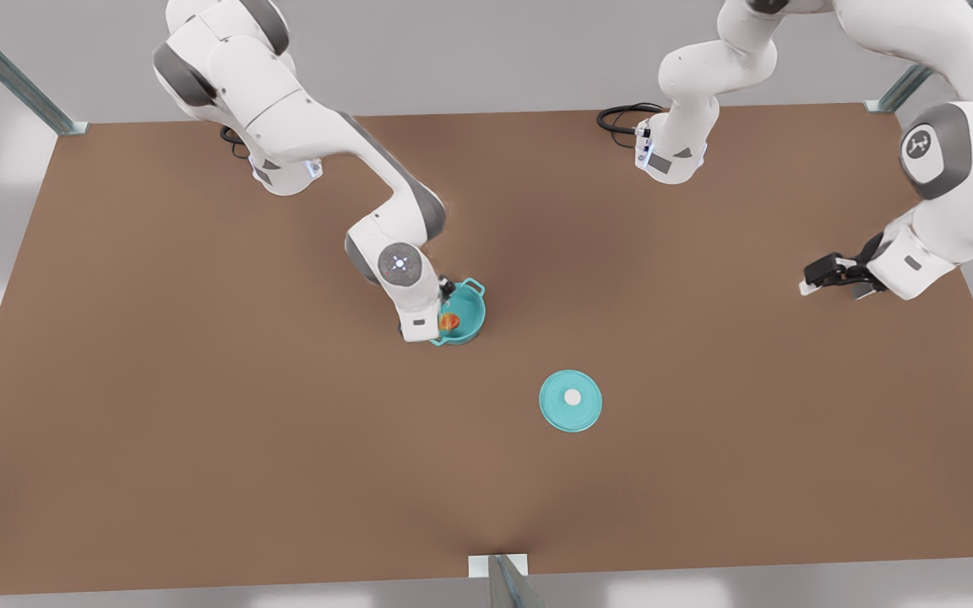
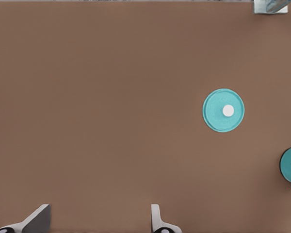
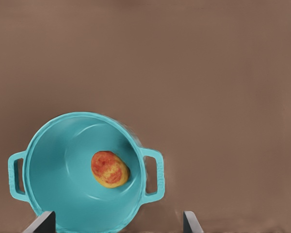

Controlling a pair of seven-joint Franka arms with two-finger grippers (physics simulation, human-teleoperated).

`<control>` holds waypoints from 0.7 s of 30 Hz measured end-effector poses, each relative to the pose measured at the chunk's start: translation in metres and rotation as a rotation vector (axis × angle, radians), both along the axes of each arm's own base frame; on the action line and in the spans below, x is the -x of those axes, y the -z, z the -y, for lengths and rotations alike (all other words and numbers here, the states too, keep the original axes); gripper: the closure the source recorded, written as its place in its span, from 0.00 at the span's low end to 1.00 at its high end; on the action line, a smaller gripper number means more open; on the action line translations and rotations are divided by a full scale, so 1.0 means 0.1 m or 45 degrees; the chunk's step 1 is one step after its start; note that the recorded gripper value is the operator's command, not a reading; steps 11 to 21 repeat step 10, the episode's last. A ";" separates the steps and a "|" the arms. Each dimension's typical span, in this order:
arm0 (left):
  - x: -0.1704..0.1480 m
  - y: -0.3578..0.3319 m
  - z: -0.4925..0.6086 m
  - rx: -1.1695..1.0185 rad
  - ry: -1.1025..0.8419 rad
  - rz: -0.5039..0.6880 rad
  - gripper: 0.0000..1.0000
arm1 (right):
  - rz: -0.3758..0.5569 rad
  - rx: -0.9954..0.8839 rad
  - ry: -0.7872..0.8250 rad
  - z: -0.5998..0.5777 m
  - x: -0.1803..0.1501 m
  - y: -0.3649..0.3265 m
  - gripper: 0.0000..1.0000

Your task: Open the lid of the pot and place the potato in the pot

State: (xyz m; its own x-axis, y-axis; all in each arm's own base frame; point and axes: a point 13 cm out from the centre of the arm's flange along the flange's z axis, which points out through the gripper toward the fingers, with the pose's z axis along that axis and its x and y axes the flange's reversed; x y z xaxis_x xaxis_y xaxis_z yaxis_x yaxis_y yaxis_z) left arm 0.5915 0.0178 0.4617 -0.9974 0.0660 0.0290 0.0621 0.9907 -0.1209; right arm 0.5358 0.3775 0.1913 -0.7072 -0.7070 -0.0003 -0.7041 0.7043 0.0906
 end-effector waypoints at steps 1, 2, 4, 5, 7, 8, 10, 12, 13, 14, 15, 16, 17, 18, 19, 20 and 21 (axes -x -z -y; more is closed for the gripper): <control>-0.03 0.01 0.07 0.007 0.011 0.001 0.00 | 0.065 -0.010 0.153 0.60 -0.59 -0.37 0.00; -0.06 0.04 0.20 0.010 0.034 -0.001 0.00 | 0.117 -0.014 0.329 1.46 -1.16 -0.73 0.00; -0.09 0.07 0.40 0.004 0.075 -0.001 0.00 | 0.107 0.034 0.619 3.21 -1.72 -0.99 0.00; -0.10 0.09 0.44 0.001 0.083 -0.001 0.00 | 0.051 0.073 0.686 3.72 -1.72 -0.90 0.00; -0.15 0.17 0.59 0.000 0.112 -0.002 0.00 | -0.061 0.148 0.720 4.18 -1.57 -0.70 0.00; -0.16 0.20 0.75 -0.001 0.144 -0.002 0.00 | -0.104 0.174 0.714 4.25 -1.50 -0.66 0.00; -0.16 0.23 0.96 -0.003 0.185 0.002 0.00 | -0.169 0.209 0.694 4.31 -1.37 -0.62 0.00; -0.16 0.23 0.96 -0.003 0.185 0.002 0.00 | -0.169 0.209 0.694 4.31 -1.37 -0.62 0.00; -0.16 0.23 0.96 -0.003 0.185 0.002 0.00 | -0.169 0.209 0.694 4.31 -1.37 -0.62 0.00; -0.16 0.23 0.96 -0.003 0.185 0.002 0.00 | -0.169 0.209 0.694 4.31 -1.37 -0.62 0.00; -0.16 0.23 0.96 -0.003 0.185 0.002 0.00 | -0.169 0.209 0.694 4.31 -1.37 -0.62 0.00; -0.16 0.23 0.96 -0.003 0.185 0.002 0.00 | -0.169 0.209 0.694 4.31 -1.37 -0.62 0.00; -0.16 0.23 0.96 -0.003 0.185 0.002 0.00 | -0.169 0.209 0.694 4.31 -1.37 -0.62 0.00; -0.16 0.23 0.96 -0.003 0.185 0.002 0.00 | -0.169 0.209 0.694 4.31 -1.37 -0.62 0.00; -0.16 0.23 0.96 -0.003 0.185 0.002 0.00 | -0.169 0.209 0.694 4.31 -1.37 -0.62 0.00; -0.16 0.23 0.96 -0.003 0.185 0.002 0.00 | -0.169 0.209 0.694 4.31 -1.37 -0.62 0.00; -0.16 0.23 0.96 -0.003 0.185 0.002 0.00 | -0.169 0.209 0.694 4.31 -1.37 -0.62 0.00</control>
